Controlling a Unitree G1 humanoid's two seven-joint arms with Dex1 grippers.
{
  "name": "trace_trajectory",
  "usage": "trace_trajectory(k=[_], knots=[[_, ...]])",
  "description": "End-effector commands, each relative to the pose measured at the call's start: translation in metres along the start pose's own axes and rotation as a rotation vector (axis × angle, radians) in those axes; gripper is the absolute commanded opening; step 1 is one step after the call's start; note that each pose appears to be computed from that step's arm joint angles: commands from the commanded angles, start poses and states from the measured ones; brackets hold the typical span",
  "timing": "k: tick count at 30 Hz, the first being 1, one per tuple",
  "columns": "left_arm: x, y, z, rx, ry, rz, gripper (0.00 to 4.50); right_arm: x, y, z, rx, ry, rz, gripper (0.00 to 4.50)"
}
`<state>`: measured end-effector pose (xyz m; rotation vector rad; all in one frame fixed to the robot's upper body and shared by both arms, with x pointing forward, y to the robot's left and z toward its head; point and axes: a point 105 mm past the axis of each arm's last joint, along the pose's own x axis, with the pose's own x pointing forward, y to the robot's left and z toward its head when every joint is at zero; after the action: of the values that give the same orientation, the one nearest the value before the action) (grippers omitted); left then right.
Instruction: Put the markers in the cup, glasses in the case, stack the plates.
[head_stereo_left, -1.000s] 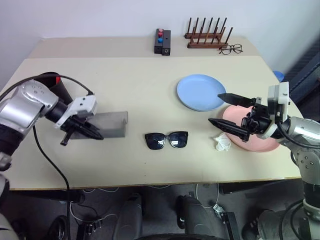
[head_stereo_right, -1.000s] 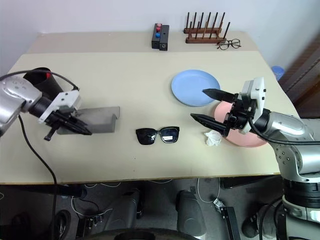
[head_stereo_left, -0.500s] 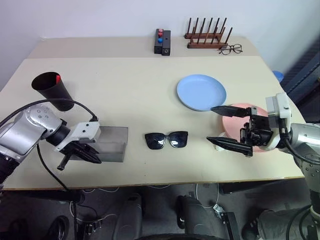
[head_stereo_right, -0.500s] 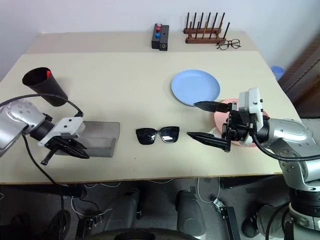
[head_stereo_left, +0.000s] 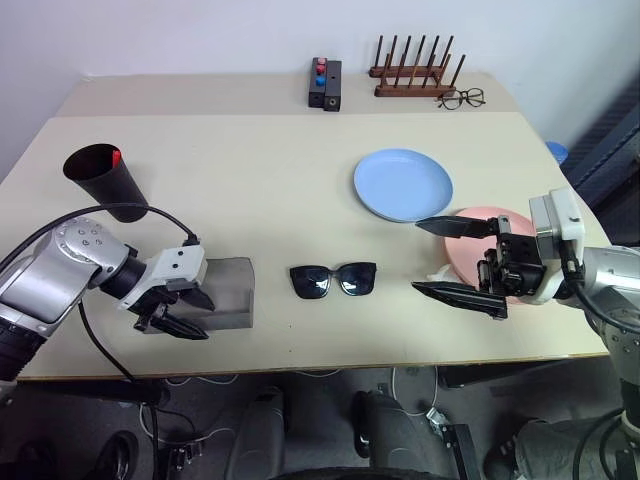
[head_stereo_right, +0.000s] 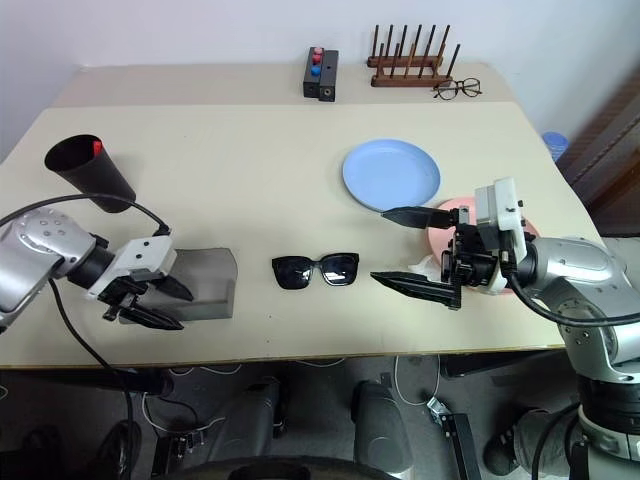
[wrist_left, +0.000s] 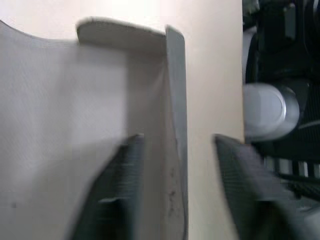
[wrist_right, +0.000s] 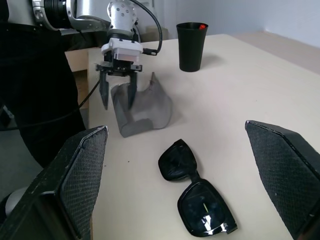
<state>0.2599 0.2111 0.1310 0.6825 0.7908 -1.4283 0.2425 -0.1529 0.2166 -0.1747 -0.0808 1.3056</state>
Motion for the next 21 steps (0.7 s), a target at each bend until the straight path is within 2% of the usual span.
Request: trace_trajectory(k=[1,5,11,13,16,21], knots=[[-0.017,0.005,0.01,0.046,0.001,0.037,4.48,0.001,0.001,0.009,-0.037,-0.009,0.01,4.5],[-0.028,0.022,0.035,0.108,-0.085,0.09,4.48,0.003,-0.002,0.01,-0.042,-0.019,-0.002,4.5],[-0.034,0.047,0.087,0.156,-0.265,0.103,4.48,0.003,-0.004,0.01,-0.056,-0.025,-0.021,4.5],[-0.025,0.061,0.107,0.185,-0.322,0.126,4.48,0.003,-0.005,0.01,-0.058,-0.029,-0.034,4.5],[-0.002,0.077,0.123,0.226,-0.32,0.133,4.48,0.003,-0.004,0.011,-0.068,-0.033,-0.053,4.5],[0.037,0.08,0.158,0.265,-0.359,0.038,4.48,-0.002,-0.002,0.008,-0.075,-0.026,-0.093,4.5]])
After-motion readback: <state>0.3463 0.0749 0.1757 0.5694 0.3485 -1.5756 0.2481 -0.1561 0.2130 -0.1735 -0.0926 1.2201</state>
